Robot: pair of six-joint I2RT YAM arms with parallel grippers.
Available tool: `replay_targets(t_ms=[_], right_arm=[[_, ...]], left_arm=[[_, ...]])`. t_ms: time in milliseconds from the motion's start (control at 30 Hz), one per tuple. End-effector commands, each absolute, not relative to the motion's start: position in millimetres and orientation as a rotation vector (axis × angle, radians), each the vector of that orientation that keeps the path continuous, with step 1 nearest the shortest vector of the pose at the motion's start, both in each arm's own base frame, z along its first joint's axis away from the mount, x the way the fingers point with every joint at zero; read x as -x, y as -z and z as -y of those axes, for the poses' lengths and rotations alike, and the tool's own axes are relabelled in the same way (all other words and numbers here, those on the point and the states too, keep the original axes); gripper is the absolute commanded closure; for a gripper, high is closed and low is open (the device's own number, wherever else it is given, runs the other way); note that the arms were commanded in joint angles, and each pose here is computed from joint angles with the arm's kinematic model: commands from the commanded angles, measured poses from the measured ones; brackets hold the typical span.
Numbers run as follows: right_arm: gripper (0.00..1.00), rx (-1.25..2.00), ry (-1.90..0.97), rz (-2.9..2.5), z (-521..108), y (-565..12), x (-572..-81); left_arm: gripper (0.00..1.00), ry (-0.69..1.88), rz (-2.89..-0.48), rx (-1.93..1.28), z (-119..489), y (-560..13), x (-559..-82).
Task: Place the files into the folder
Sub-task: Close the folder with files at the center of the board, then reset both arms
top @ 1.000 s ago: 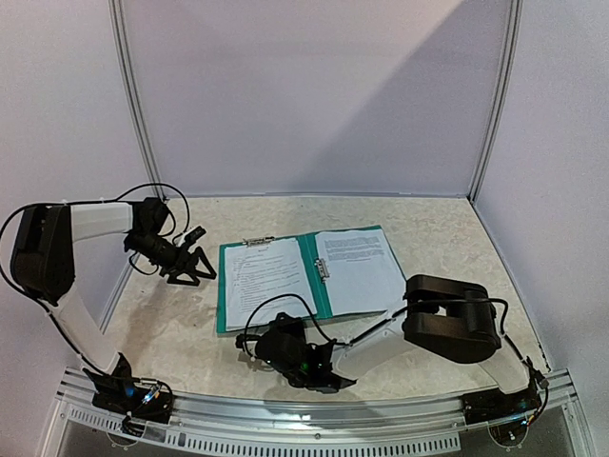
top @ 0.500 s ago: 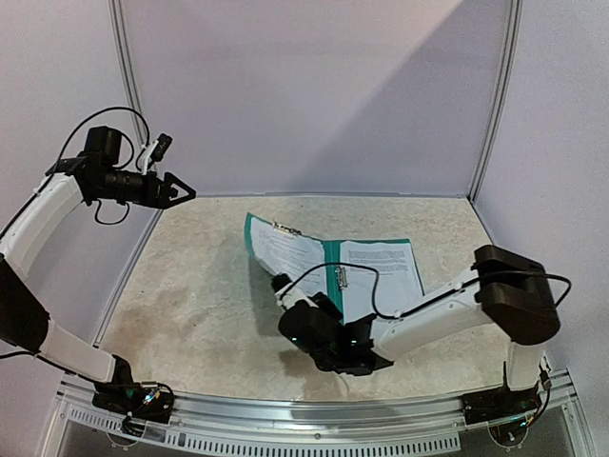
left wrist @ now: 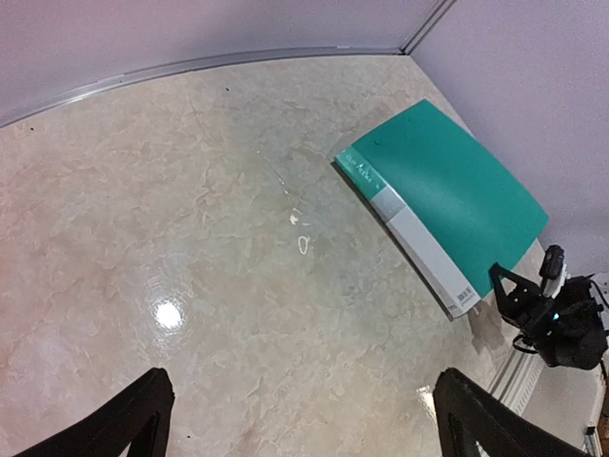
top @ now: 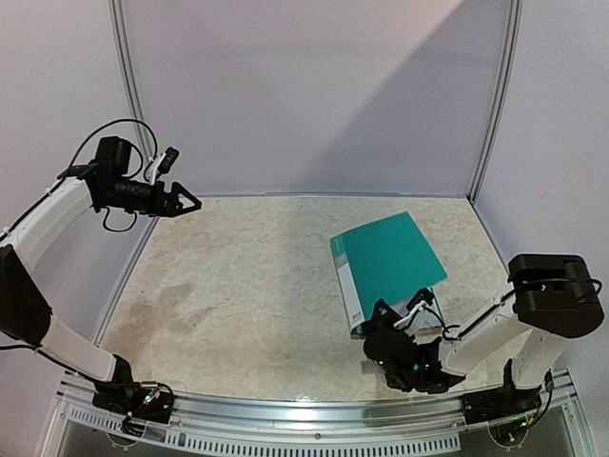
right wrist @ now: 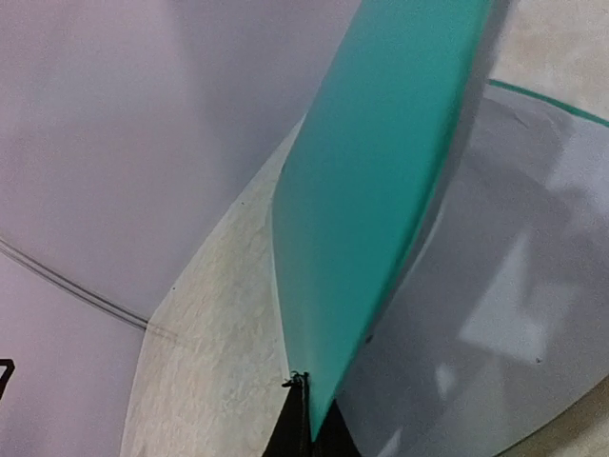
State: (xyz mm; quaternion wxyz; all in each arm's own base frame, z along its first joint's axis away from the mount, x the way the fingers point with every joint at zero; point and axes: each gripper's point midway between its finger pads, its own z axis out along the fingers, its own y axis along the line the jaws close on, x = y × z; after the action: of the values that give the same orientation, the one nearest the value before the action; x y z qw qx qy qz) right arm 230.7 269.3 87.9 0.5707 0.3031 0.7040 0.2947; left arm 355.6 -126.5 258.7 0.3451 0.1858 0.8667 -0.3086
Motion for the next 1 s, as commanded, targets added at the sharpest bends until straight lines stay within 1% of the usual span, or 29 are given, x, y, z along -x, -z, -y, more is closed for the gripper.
replay_targets(t_ms=[0,33,67,100,133,167,200,233,400,433,533,567,633,667,767,900,933,967], right_arm=[[0.95,-0.983,-0.697,-1.642,-249.0,-59.0,-217.6],[0.85,-0.990,-0.668,-1.631,-244.4,-61.0,-213.1],[0.73,-0.969,-0.605,-1.644,-238.7,-63.3,-208.8],[0.54,-1.026,-0.605,-1.621,-233.7,-67.5,-205.0],[0.38,-1.031,-0.568,-1.614,-228.7,-75.6,-200.6],[0.17,-1.021,-0.551,-1.599,-228.5,-85.5,-197.6],[0.03,-1.003,-0.510,-1.614,-227.9,-92.7,-195.0],[0.02,-0.990,-0.457,-1.651,-227.6,-97.9,-191.7],[0.01,-1.016,-0.332,-1.880,-215.2,-88.8,-169.5],[0.01,-0.925,-0.267,-1.962,-212.1,-88.9,-165.8],[0.01,-0.757,-0.244,-2.070,-217.3,-112.7,-168.6],[0.01,-0.594,-0.166,-2.153,-218.6,-119.6,-173.3],[0.01,-0.412,-0.091,-2.326,-219.9,-119.2,-188.2],[0.01,-0.268,-0.009,-2.405,-211.2,-118.0,-193.9],[0.01,-0.290,-0.017,-2.418,-180.6,-128.9,-223.3],[0.01,-0.392,-0.337,-2.380,-137.4,-144.6,-275.5],[0.01,-0.431,-0.350,-2.335,-119.9,-155.4,-285.5],[0.01,-0.447,-0.292,-2.307,-98.8,-161.5,-294.0]], left_arm=[[0.02,0.785,-2.226,-0.507,129.2,-264.0,-351.5],[0.02,0.786,-2.226,-0.510,129.3,-263.5,-351.0],[0.02,0.787,-2.228,-0.510,129.3,-263.2,-350.8],[0.02,0.788,-2.227,-0.511,129.5,-262.9,-350.6],[0.02,0.792,-2.228,-0.510,129.7,-262.7,-350.5],[0.02,0.795,-2.226,-0.512,130.2,-263.0,-350.5],[0.02,0.798,-2.225,-0.512,130.5,-263.0,-350.6],[0.02,0.800,-2.225,-0.512,130.7,-262.8,-350.9],[0.02,0.806,-2.218,-0.524,131.7,-265.4,-348.7],[0.02,0.803,-2.218,-0.528,131.6,-265.4,-348.0],[0.01,0.781,-2.229,-0.541,129.8,-261.7,-346.4],[0.01,0.771,-2.236,-0.548,128.9,-259.2,-345.8],[0.00,0.721,-2.261,-0.576,125.1,-249.3,-345.3],[0.00,0.676,-2.278,-0.584,121.3,-241.9,-346.5],[0.00,0.510,-2.322,-0.592,104.1,-213.5,-352.2],[0.00,0.380,-2.338,-0.583,88.4,-179.6,-354.5],[0.00,0.375,-2.334,-0.577,87.4,-172.1,-354.0],[0.00,0.374,-2.329,-0.570,87.2,-165.9,-353.9]])
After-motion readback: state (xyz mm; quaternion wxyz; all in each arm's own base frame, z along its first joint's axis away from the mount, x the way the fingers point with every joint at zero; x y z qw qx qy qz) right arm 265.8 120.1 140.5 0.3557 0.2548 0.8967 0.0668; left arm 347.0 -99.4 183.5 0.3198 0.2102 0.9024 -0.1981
